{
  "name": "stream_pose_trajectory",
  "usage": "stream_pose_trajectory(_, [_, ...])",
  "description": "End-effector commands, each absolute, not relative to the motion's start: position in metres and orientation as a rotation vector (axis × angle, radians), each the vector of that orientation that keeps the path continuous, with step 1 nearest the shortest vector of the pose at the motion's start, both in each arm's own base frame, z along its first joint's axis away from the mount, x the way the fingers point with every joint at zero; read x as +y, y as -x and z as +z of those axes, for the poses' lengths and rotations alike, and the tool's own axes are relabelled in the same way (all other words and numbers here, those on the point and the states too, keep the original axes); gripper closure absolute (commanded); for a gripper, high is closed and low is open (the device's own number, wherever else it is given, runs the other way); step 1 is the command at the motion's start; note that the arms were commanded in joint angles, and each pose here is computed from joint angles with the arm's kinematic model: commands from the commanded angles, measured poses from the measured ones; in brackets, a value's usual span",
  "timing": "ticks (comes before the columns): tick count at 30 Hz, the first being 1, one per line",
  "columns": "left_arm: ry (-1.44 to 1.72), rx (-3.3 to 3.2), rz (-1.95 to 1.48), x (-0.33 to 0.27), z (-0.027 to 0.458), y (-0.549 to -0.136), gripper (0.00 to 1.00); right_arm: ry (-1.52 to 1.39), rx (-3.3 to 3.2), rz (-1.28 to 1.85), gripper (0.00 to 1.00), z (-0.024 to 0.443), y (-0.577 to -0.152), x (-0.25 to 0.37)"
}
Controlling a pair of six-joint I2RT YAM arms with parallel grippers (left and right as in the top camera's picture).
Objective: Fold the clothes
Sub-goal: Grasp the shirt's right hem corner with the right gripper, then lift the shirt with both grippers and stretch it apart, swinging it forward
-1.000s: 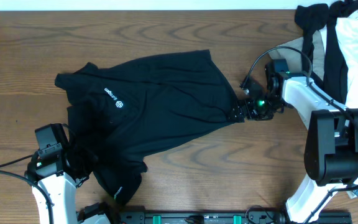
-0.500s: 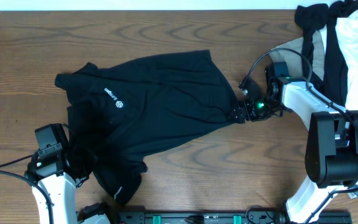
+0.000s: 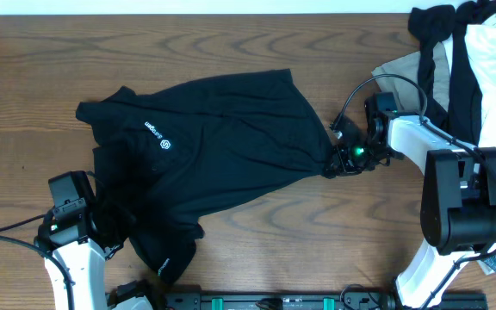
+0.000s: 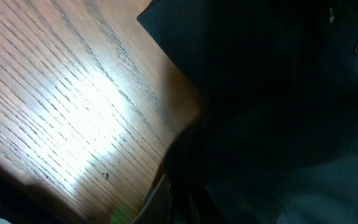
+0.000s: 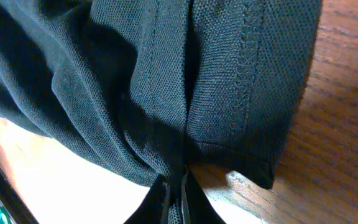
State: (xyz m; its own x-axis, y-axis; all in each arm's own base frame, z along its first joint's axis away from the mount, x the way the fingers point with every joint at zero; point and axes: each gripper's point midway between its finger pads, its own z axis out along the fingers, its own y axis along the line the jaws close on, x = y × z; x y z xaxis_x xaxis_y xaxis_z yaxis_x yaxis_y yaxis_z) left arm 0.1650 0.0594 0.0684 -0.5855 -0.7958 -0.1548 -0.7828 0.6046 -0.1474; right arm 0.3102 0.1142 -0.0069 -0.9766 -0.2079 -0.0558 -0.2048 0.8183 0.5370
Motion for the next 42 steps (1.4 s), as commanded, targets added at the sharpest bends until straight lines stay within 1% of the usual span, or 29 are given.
stream_pose_trajectory(1, [1.305, 2.631, -0.058, 0.064, 0.07, -0.163, 0.93, -0.241, -2.951, -0.7, 0.96, -0.031, -0.291, 0.098])
stream_pose_trajectory(3, [1.303, 2.64, -0.082, 0.061, 0.07, -0.162, 0.94, -0.232, -2.961, -0.711, 0.99, -0.02, -0.294, 0.099])
stream_pose_trajectory(6, [1.263, 2.65, -0.231, 0.044, 0.073, -0.169, 0.94, -0.247, -3.002, -0.731, 0.99, 0.005, -0.3, 0.101])
stream_pose_trajectory(10, [1.125, 2.633, -0.515, 0.014, 0.09, -0.185, 0.94, -0.275, -3.102, -0.752, 0.99, 0.055, -0.305, 0.101])
stream_pose_trajectory(13, [0.973, 2.585, -0.664, -0.002, 0.115, -0.197, 0.94, -0.325, -3.206, -0.775, 0.99, 0.1, -0.304, 0.1])
stream_pose_trajectory(17, [0.866, 2.505, -0.651, -0.002, 0.155, -0.203, 0.94, -0.36, -3.367, -0.741, 0.99, 0.155, -0.296, 0.092])
stream_pose_trajectory(18, [0.84, 2.475, -0.64, -0.001, 0.169, -0.204, 0.96, -0.355, -3.413, -0.715, 0.99, 0.166, -0.293, 0.088])
stream_pose_trajectory(19, [0.819, 2.448, -0.631, -0.001, 0.18, -0.205, 0.94, -0.351, -3.453, -0.691, 0.99, 0.176, -0.29, 0.084])
stream_pose_trajectory(22, [0.739, 2.352, -0.598, 0.0, 0.222, -0.207, 0.94, -0.325, -3.563, -0.606, 0.97, 0.201, -0.28, 0.073])
stream_pose_trajectory(24, [0.692, 2.289, -0.577, 0.001, 0.248, -0.208, 0.94, -0.233, -3.613, -0.533, 0.98, 0.21, -0.272, 0.063])
stream_pose_trajectory(26, [0.653, 2.235, -0.56, 0.001, 0.271, -0.209, 0.94, -0.034, -3.655, -0.444, 0.99, 0.218, -0.264, 0.047])
stream_pose_trajectory(28, [0.627, 2.198, -0.549, 0.001, 0.29, -0.21, 0.94, 0.1, -3.69, -0.429, 0.99, 0.228, -0.258, 0.037])
stream_pose_trajectory(31, [0.596, 2.155, -0.537, 0.0, 0.313, -0.207, 0.94, 0.175, -3.782, -0.438, 0.99, 0.254, -0.253, 0.027])
stream_pose_trajectory(39, [0.437, 1.96, -0.528, -0.013, 0.403, -0.195, 0.94, 0.085, -4.098, -0.426, 0.99, 0.363, -0.246, 0.019])
stream_pose_trajectory(42, [0.393, 1.891, -0.512, -0.017, 0.435, -0.187, 0.94, 0.069, -4.175, -0.435, 0.99, 0.394, -0.24, 0.019])
